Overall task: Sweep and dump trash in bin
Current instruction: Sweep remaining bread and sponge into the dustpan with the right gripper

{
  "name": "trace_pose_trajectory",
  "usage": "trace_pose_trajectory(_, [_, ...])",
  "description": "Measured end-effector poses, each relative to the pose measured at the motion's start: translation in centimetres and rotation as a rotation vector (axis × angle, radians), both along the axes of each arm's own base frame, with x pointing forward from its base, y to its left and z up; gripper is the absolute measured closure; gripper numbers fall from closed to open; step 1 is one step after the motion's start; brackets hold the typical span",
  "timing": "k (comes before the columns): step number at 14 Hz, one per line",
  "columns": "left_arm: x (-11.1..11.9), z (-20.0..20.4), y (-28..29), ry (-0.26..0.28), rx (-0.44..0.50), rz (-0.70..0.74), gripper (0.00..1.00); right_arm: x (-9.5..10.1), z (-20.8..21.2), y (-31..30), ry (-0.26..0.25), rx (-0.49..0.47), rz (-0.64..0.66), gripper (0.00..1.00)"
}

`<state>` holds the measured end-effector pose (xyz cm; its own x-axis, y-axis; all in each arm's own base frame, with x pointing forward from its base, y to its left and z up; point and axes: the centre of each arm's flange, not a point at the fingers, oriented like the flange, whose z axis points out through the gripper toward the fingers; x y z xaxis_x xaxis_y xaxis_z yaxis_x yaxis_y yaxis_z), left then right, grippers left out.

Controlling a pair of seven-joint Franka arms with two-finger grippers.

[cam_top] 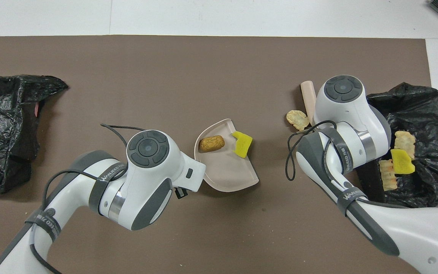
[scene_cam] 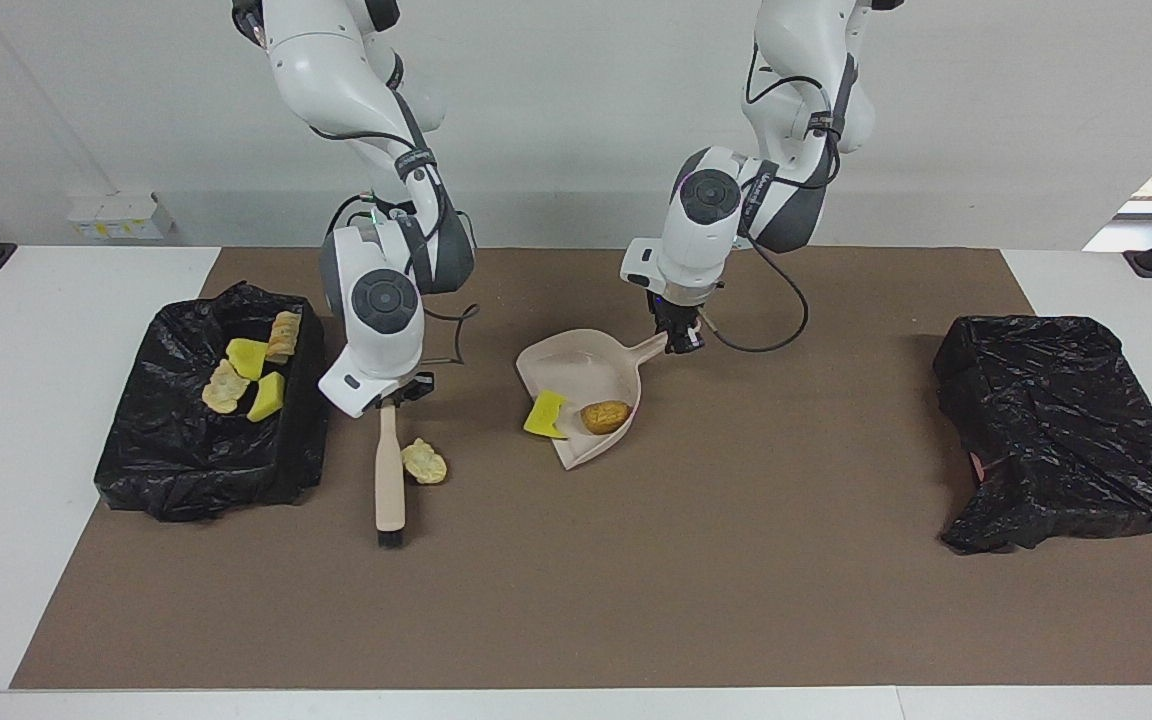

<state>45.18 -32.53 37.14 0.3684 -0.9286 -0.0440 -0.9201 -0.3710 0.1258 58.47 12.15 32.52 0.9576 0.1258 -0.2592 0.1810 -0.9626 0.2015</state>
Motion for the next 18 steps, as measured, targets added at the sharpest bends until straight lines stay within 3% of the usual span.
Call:
trace_pose_trajectory(3, [-0.1,0.0,-0.1,0.0,0.002,0.014,0.69,-2.7,0.4,5.8,0.081,0.072,0.047,0.74])
trace_pose_trajectory(8, [-0.1,-0.2,0.0,0.002,0.003,0.014,0.69,-9.7,1.1,15.0,0.175,0.196,0.113,0.74])
trace_pose_trajectory(10, [0.0,-0.6,0.4,-0.015,-0.01,-0.008,0.69,-11.4,2.2,17.6,0.182,0.232,0.133,0.74])
trace_pose_trajectory(12, [0.6,-1.2,1.6,-0.038,-0.04,-0.043,0.69,-11.8,3.6,17.7,0.175,0.232,0.134,0.74])
trace_pose_trajectory(18, [4.0,-1.3,6.7,-0.039,-0.219,-0.061,0.69,-13.0,7.7,17.7,0.121,0.196,0.049,0.74])
